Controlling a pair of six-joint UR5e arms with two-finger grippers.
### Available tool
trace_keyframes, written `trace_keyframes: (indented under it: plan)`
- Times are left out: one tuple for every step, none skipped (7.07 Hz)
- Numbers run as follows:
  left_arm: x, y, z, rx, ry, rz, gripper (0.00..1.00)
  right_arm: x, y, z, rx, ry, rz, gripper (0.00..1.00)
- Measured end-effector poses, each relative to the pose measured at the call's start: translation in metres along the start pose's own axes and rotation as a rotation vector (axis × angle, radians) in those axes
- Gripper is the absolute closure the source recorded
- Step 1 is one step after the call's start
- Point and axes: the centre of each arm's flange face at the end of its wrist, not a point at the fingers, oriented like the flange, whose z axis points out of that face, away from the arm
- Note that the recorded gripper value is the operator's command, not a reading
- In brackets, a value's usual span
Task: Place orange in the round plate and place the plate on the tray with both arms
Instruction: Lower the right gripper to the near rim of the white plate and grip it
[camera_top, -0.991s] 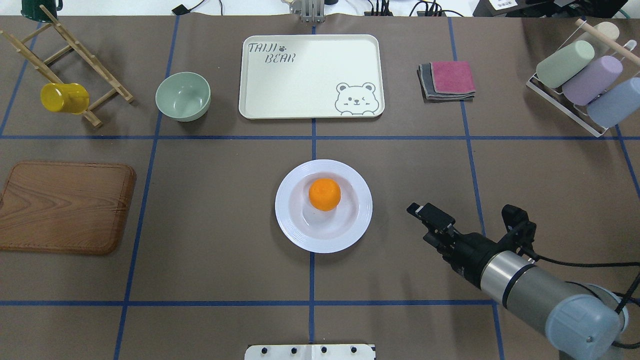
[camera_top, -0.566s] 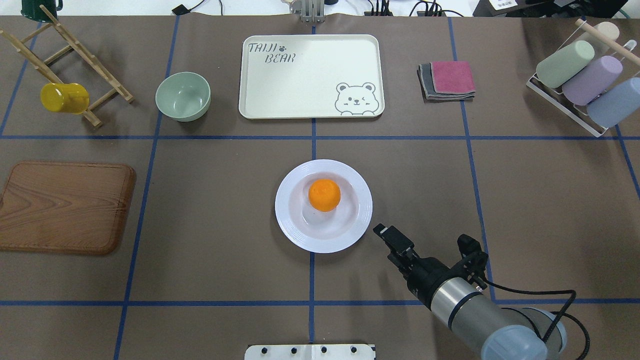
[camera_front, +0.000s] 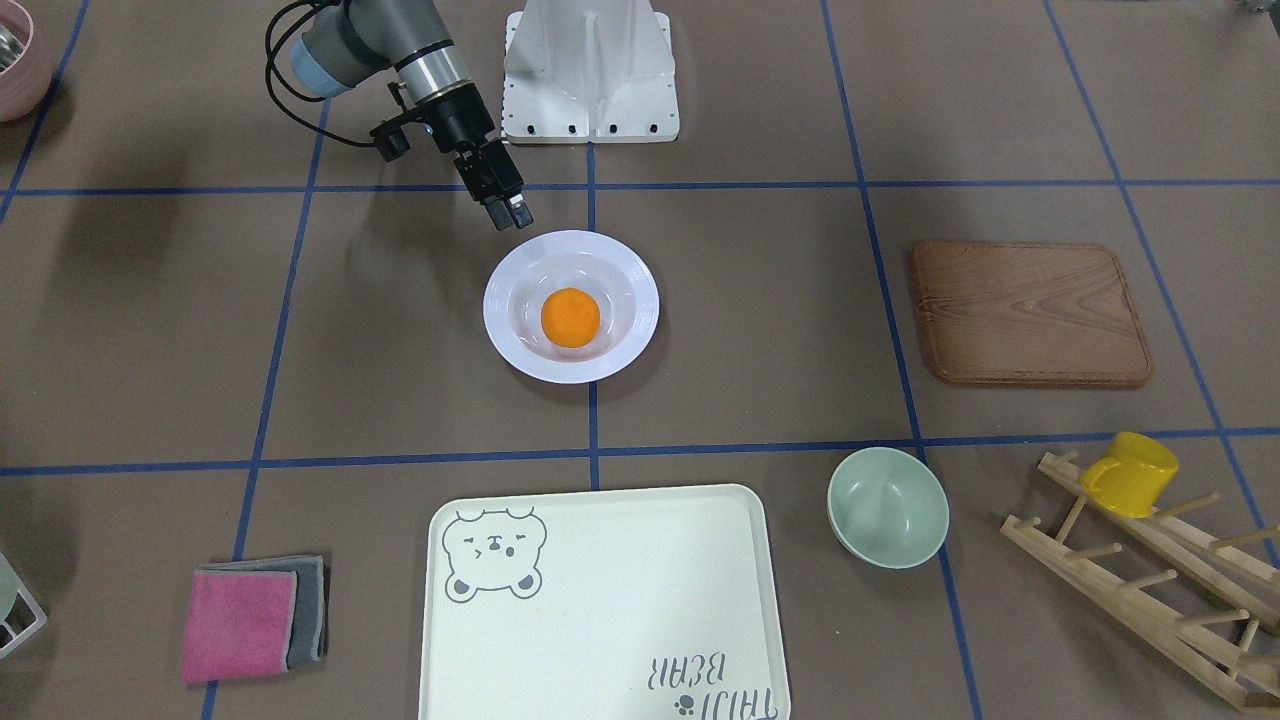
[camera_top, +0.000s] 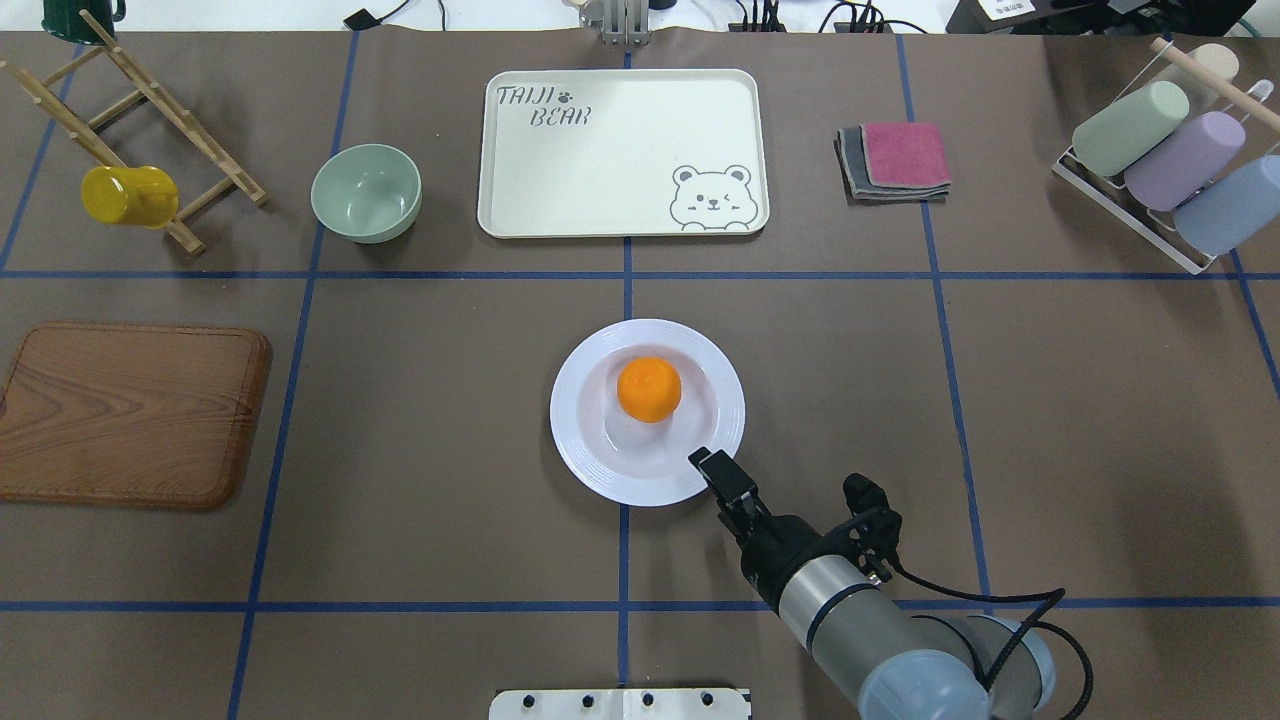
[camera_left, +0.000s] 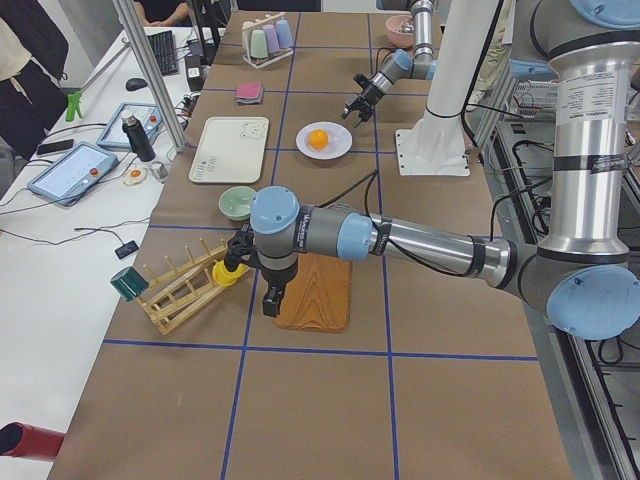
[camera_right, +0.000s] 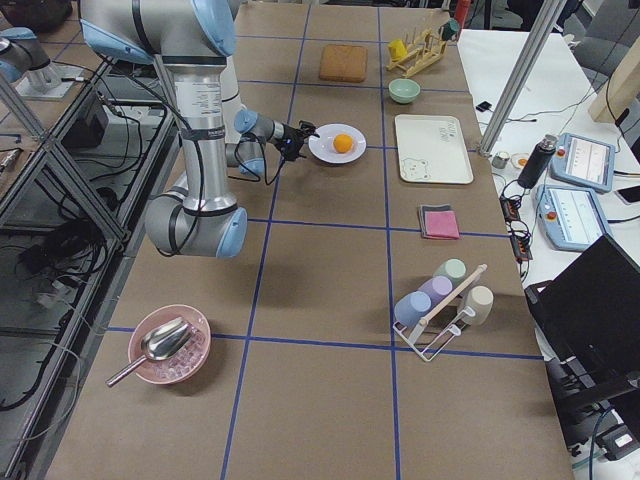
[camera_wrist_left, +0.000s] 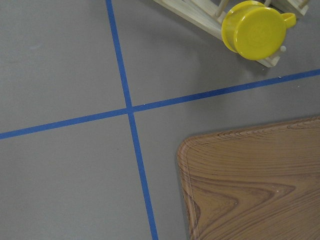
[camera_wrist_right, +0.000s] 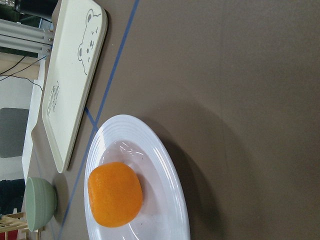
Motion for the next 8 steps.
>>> trace_keyframes:
  plan:
    - [0.0, 0.0, 0.0, 0.001, 0.0, 0.0, 0.01, -0.006, 0.007, 0.008, 0.024, 0.021, -0.01, 0.11]
    - [0.0, 0.0, 0.0, 0.0, 0.0, -0.001, 0.01, -0.012, 0.009, 0.018, 0.048, 0.034, -0.012, 0.18]
    - [-0.001, 0.0, 0.0, 0.0, 0.0, -0.001, 0.01, -0.017, 0.009, 0.034, 0.072, 0.045, -0.009, 0.29]
    - [0.0, 0.0, 0.0, -0.001, 0.0, -0.001, 0.01, -0.021, 0.005, 0.05, 0.092, 0.057, -0.009, 0.96]
    - [0.0, 0.0, 0.0, 0.0, 0.0, 0.0, 0.01, -0.022, 0.001, 0.06, 0.104, 0.065, -0.01, 1.0]
    - [0.0, 0.0, 0.0, 0.0, 0.0, 0.0, 0.01, -0.024, -0.002, 0.064, 0.106, 0.069, -0.007, 1.0]
    - [0.001, 0.0, 0.0, 0.001, 0.001, 0.001, 0.01, -0.026, -0.003, 0.064, 0.104, 0.066, -0.003, 1.0]
    - [0.001, -0.001, -0.001, 0.003, 0.001, 0.001, 0.01, -0.03, -0.005, 0.063, 0.102, 0.06, 0.002, 1.0]
